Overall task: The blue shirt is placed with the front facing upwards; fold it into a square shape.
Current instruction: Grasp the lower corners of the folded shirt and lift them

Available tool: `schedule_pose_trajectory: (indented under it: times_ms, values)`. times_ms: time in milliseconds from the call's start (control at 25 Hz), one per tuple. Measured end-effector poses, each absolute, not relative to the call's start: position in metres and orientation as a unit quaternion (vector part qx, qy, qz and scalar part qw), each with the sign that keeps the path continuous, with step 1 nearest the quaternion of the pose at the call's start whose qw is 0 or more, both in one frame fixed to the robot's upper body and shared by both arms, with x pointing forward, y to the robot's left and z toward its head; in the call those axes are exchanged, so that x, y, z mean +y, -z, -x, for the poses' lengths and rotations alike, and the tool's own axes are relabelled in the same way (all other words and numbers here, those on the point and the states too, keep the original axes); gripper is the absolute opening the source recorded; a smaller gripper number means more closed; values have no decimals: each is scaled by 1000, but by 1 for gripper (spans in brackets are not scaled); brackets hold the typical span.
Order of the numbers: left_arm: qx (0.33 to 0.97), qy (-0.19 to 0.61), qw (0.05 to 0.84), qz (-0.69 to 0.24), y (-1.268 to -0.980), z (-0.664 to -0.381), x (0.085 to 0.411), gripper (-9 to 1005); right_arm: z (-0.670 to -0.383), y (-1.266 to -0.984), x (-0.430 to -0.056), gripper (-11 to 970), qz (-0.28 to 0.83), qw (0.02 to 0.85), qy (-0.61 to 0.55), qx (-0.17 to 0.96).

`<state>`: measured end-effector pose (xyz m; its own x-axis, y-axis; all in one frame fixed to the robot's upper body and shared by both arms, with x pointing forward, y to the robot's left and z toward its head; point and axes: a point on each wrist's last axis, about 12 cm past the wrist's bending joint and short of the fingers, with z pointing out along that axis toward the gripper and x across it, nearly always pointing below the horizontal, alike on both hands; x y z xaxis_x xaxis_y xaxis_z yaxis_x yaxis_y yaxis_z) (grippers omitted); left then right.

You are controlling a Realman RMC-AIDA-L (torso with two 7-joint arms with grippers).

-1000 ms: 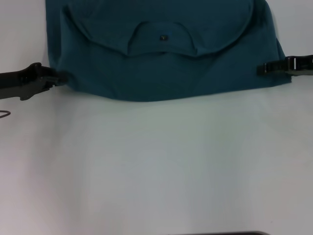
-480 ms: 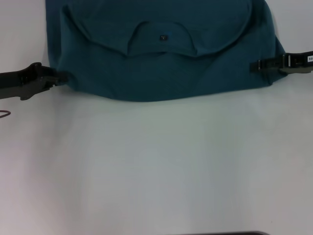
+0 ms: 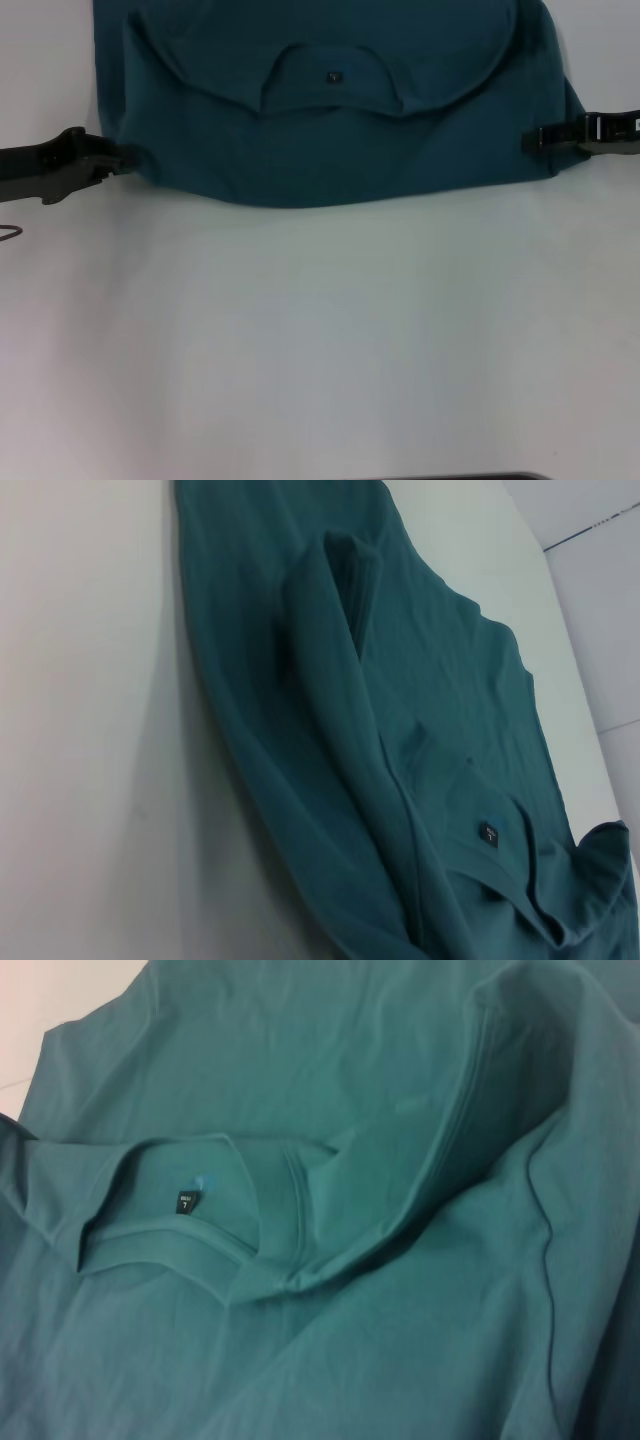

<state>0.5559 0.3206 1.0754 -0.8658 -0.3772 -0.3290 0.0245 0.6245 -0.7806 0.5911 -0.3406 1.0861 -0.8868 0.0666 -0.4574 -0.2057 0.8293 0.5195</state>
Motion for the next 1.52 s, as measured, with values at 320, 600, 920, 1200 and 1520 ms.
schedule_pose_trajectory:
  times_ms: [320,600,920,1200,1520]
  values:
    - [869,421,239,102,-1075,-556,321,110,-590,-1085,-343,703,39,230,-290,928]
    - [869,422,240,99,-1076,-556,320,110,-588,-1090,-344,577,56,226,-302,925]
    - [868,424,240,96,-1076,-556,318,111,-586,-1093,-352,220,46,235,-300,923]
    - [868,426,239,95,-1076,-556,318,110,-587,-1095,-353,74,50,238,-297,923]
    - [876,427,215,67,-1080,-549,323,110,-588,-1107,-360,38,66,239,-280,927]
